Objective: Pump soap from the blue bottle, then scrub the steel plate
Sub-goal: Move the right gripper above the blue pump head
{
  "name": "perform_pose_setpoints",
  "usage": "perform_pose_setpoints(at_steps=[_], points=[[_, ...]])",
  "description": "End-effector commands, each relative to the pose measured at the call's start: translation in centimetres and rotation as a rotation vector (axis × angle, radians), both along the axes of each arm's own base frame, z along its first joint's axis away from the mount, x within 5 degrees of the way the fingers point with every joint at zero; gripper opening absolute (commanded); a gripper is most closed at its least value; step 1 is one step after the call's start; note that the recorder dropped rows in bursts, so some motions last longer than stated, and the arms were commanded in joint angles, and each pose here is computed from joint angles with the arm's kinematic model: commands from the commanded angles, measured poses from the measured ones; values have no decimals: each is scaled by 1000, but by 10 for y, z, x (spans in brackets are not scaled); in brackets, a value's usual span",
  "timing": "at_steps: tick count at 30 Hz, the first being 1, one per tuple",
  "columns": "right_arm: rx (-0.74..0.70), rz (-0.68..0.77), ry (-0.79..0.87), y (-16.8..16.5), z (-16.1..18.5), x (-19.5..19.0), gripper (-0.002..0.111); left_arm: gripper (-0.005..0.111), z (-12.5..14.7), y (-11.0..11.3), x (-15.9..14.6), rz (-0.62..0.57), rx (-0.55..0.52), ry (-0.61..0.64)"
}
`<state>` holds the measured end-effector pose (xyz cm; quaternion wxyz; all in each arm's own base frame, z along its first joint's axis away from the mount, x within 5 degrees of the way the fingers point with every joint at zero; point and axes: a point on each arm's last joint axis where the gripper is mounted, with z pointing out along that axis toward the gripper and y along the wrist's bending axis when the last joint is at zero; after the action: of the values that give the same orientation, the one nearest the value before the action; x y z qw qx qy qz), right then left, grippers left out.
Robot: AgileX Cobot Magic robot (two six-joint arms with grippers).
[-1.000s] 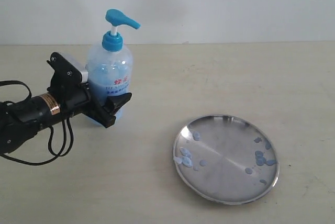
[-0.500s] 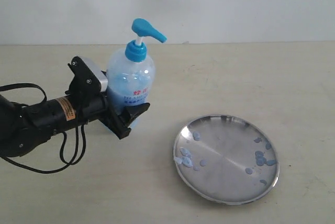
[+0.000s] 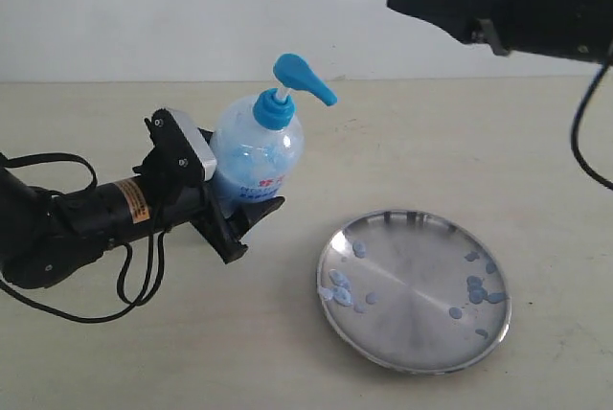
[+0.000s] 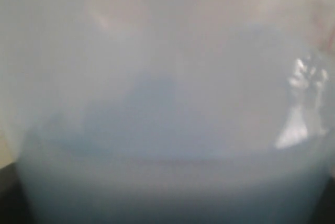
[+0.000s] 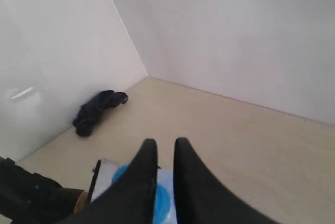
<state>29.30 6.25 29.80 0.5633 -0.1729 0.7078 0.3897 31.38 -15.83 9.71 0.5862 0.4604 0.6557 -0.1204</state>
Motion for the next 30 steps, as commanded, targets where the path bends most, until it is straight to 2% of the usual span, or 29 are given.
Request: perform_pose_setpoints(at_steps=[1, 3, 5, 9, 17, 23, 30], points=[[-13, 84, -48, 25, 21, 22, 1, 4, 5, -2, 0, -14, -1, -21], [-60, 144, -44, 44, 17, 16, 1, 4, 5, -6, -2, -22, -2, -20], [-185, 198, -42, 62, 7, 10, 1, 4, 5, -12, -4, -29, -7, -18], [-258, 139, -14, 66, 1, 12, 1, 4, 6, -18, -6, -1, -26, -11], [-275, 145, 1, 65, 0, 11, 1, 4, 6, -25, -8, 41, -52, 1], [-293, 70, -28, 59, 16, 5, 1, 4, 6, -25, -8, 37, -51, 1], [-337, 64, 58, 56, 9, 3, 1, 4, 7, -25, -8, 37, -53, -2]])
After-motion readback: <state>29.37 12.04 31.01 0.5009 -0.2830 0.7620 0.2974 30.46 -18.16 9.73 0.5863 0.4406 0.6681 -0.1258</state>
